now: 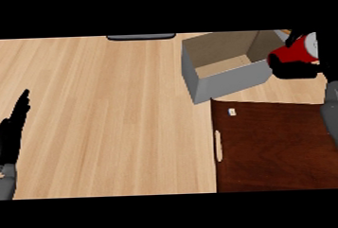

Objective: Pick the can from the tray and place it in the cardboard box

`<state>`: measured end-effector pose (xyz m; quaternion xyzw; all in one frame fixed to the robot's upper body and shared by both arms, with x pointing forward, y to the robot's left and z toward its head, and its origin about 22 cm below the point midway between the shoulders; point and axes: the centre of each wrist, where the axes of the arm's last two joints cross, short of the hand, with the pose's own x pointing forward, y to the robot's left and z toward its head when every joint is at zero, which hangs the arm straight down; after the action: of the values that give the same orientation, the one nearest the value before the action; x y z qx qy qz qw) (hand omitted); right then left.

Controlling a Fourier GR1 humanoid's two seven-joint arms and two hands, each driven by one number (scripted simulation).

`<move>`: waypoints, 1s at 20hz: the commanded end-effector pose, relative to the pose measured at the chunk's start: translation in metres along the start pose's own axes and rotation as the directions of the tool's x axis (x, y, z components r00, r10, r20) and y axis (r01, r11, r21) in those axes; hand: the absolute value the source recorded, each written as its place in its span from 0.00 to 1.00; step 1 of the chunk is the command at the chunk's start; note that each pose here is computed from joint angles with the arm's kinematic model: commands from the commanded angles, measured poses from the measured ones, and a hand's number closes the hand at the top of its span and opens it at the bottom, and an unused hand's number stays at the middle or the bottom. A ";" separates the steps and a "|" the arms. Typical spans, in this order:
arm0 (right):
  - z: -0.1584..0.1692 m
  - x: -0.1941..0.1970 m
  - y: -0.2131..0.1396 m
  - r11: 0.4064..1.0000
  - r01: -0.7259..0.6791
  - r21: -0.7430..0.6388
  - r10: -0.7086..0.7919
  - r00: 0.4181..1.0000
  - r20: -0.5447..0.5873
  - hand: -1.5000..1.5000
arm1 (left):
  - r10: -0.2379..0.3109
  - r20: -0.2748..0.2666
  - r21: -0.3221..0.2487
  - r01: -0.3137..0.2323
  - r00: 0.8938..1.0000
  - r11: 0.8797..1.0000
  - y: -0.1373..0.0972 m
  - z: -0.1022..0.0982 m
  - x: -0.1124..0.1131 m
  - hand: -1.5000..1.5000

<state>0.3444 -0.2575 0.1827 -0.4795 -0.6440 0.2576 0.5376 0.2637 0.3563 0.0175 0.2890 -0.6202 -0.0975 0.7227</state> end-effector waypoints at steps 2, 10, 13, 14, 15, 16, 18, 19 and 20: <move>-0.033 0.030 0.023 0.995 0.104 -0.001 -0.104 0.993 -0.053 1.00 | -0.010 0.012 0.001 0.010 1.000 1.000 0.003 -0.004 -0.002 0.50; -0.087 0.046 0.050 0.982 0.182 0.054 -0.176 0.979 -0.099 1.00 | -0.020 0.022 -0.013 0.020 1.000 1.000 -0.019 -0.005 0.003 0.50; -0.092 0.037 0.070 0.985 0.156 0.067 -0.146 0.981 -0.128 1.00 | -0.020 0.033 0.001 0.020 0.999 1.000 -0.002 -0.008 0.016 0.50; -0.094 0.034 0.075 0.985 0.163 0.054 -0.154 0.977 -0.147 1.00 | -0.011 0.038 -0.027 0.012 0.999 1.000 -0.005 0.001 0.017 0.50; -0.096 0.027 0.076 0.987 0.144 0.074 -0.131 0.978 -0.163 1.00 | 0.013 0.027 -0.013 -0.013 1.000 1.000 -0.009 0.000 0.009 0.50; -0.092 0.045 0.091 0.983 0.157 0.090 -0.141 0.977 -0.158 1.00 | -0.004 0.029 -0.008 0.004 1.000 1.000 -0.010 -0.013 0.017 0.50; -0.096 0.038 0.093 0.993 0.085 0.076 -0.071 0.983 -0.168 1.00 | -0.005 0.036 -0.023 0.006 0.999 1.000 -0.018 -0.007 0.006 0.50; -0.098 0.042 0.093 0.993 0.110 0.033 -0.099 0.968 -0.232 1.00 | -0.016 0.058 -0.020 0.017 0.998 1.000 -0.010 -0.019 0.025 0.50; -0.098 0.041 0.096 0.993 0.116 0.032 -0.105 0.964 -0.245 1.00 | 0.003 0.050 -0.032 -0.002 0.999 0.999 0.003 -0.019 0.024 0.50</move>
<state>0.4647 -0.2071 0.1587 -0.4421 -0.6129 0.1976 0.6244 0.2799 0.3455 0.0246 0.2810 -0.6323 -0.1110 0.7134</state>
